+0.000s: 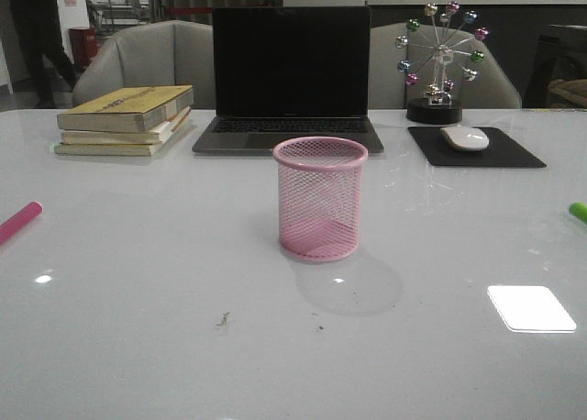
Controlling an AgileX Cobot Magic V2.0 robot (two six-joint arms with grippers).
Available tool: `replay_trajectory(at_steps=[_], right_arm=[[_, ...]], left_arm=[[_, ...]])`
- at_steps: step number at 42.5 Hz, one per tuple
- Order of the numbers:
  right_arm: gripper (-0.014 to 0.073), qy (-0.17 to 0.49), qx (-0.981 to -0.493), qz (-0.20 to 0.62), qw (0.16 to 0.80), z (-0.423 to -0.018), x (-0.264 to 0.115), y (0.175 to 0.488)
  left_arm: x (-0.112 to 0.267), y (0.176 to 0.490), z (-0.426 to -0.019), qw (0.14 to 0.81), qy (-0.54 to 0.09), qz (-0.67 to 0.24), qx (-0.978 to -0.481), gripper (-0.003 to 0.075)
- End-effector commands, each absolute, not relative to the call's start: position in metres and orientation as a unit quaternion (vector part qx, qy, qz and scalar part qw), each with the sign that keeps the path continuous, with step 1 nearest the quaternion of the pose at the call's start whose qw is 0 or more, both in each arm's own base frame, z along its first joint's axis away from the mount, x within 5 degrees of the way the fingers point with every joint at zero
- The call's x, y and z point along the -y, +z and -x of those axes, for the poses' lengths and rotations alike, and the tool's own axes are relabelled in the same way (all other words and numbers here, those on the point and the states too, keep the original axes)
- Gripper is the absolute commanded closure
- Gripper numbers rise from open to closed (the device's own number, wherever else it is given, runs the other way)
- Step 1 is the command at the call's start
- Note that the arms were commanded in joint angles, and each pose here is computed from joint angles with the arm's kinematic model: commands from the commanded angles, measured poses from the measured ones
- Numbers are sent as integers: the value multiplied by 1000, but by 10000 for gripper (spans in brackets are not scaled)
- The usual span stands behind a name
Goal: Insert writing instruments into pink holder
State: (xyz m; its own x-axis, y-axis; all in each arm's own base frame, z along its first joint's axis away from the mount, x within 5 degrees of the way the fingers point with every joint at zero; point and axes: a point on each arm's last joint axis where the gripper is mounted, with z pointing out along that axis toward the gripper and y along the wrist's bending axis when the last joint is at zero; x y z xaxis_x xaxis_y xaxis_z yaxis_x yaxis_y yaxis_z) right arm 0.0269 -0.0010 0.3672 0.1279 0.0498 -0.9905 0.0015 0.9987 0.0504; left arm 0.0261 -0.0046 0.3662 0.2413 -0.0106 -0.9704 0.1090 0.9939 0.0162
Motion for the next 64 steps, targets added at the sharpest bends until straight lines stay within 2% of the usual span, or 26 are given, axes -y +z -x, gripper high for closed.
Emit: replay_trajectory(at_steps=[1,6,13,18,28,30,32,38,41,52,64], right_arm=[[538,11,-672,-21,740,-37,1,391],[538,9,-727,-23,686,-57,2,385],[538,5,-816,-27,578,-84,2,358],[538,2,-856,-28,515,-101,2,338],[533,-1,-904,-29,427,-121,2,307],[512,-1,-909,-29,416,-125,2,304],[461,-2,-913,-29,407,-128,2,302],[198,-2,-921,-29,389,-139,2,298],[120,-4,-925,-30,378,-148,3,297],[106,-19,-938,-67,341,-203,20,303],[106,-23,-953,-85,291,-286,37,289]], left_arm=[[6,393,-34,777,-51,-40,-626,629],[9,392,-55,722,-52,-47,-688,629],[13,371,-84,628,-52,-56,-775,629],[16,354,-99,551,-55,-62,-831,629],[20,328,-130,472,-59,-60,-878,622],[20,323,-134,463,-59,-59,-883,592],[20,320,-138,455,-57,-62,-887,524],[29,319,-142,458,-73,-86,-882,231],[37,321,-141,465,-87,-114,-874,155],[67,324,-133,476,-133,-212,-843,160],[76,325,-128,475,-151,-242,-832,160]])
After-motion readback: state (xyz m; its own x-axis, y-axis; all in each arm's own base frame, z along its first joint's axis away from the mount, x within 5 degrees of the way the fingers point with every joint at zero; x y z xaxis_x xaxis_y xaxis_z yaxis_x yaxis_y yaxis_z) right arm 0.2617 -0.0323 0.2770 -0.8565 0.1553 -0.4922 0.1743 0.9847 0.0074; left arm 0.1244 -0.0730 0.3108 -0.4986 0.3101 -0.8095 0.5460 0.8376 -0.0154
